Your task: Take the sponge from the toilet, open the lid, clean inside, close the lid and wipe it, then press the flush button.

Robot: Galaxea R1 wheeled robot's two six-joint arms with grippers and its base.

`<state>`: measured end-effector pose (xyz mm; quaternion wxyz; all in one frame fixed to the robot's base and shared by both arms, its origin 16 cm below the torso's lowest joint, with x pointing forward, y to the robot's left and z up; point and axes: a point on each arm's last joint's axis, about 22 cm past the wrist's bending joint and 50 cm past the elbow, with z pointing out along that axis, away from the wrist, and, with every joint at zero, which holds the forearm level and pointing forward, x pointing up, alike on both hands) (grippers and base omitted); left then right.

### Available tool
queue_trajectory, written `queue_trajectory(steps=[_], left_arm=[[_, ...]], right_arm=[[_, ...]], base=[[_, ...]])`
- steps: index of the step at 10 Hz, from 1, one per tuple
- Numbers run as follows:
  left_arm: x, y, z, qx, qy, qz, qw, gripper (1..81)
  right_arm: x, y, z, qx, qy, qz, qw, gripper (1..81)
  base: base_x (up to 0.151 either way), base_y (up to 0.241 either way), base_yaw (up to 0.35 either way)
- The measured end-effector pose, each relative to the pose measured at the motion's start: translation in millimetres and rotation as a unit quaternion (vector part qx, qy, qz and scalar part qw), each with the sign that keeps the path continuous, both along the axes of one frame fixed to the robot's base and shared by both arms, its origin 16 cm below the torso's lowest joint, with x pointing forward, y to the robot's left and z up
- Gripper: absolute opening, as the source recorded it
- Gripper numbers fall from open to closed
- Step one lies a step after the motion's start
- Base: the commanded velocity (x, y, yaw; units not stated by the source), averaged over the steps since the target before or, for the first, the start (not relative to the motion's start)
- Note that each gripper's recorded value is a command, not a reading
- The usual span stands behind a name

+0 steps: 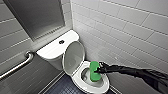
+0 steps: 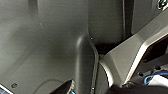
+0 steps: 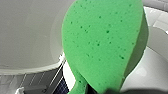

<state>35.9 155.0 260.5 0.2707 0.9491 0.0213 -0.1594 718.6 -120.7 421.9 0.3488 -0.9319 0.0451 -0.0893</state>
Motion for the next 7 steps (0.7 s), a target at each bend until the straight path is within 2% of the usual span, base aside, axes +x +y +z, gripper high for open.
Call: queue_trajectory(steps=[2,7], left_arm=[[-5.8,-0.7,1.2,0.000,0.006,0.002,1.0000,81.1],[-44.1,-6.5,11.6,-0.003,0.055,0.004,0.9985,81.1]], right_arm=[[4.8,1.6,-3.4,0.003,0.005,-0.004,1.0000,1.0],[-14.2,4.4,-59.5,0.005,0.046,-0.007,0.9989,1.0]], base=[[0.000,0.000,0.000],[0.000,0.000,0.000]])
